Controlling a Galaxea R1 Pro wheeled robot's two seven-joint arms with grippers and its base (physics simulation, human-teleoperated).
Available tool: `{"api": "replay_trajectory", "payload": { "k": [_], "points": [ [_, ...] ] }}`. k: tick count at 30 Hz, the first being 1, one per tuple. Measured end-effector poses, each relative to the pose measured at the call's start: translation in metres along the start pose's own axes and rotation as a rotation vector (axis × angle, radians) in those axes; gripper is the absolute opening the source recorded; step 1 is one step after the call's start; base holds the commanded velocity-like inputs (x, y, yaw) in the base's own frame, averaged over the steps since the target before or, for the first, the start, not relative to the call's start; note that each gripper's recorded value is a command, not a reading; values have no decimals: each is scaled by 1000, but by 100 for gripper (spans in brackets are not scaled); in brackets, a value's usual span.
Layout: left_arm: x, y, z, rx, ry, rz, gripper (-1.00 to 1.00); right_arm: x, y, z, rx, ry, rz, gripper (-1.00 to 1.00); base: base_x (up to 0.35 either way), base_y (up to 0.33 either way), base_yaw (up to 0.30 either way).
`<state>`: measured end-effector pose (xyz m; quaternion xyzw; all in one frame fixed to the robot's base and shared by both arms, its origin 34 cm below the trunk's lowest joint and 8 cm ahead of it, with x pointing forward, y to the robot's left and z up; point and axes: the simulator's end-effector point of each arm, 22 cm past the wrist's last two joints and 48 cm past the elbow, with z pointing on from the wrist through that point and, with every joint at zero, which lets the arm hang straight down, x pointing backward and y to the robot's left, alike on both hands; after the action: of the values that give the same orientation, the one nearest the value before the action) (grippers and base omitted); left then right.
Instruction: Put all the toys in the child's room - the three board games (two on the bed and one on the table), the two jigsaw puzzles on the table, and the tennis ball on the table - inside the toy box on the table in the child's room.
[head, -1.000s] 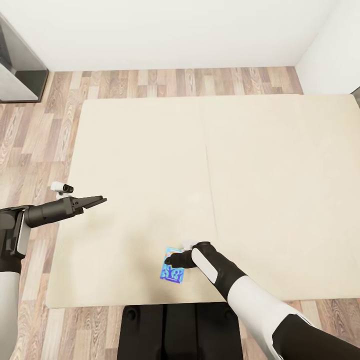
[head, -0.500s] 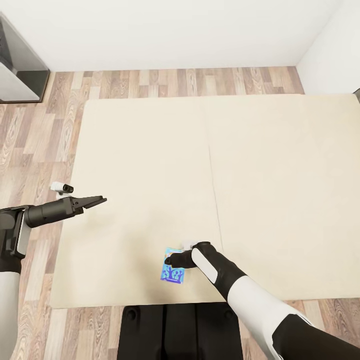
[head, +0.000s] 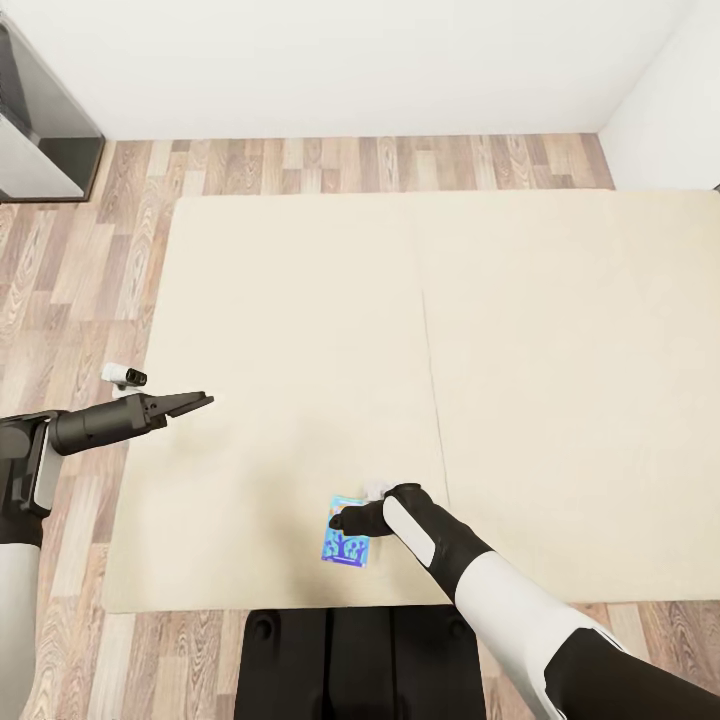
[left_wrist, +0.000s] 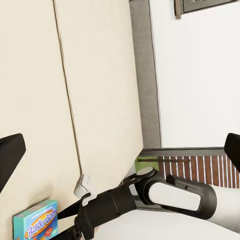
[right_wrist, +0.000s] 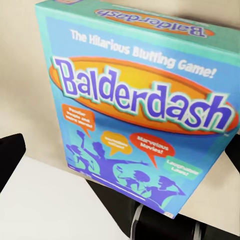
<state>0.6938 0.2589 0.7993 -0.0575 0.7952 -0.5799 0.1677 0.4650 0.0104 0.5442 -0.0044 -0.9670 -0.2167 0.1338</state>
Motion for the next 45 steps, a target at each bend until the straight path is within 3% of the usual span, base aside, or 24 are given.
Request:
{"api": "replay_trajectory", "payload": {
  "k": [45],
  "points": [
    [0,0,0,0,0,0,100,-3,0,1,1,-19,1,100,0,30,2]
  ]
}}
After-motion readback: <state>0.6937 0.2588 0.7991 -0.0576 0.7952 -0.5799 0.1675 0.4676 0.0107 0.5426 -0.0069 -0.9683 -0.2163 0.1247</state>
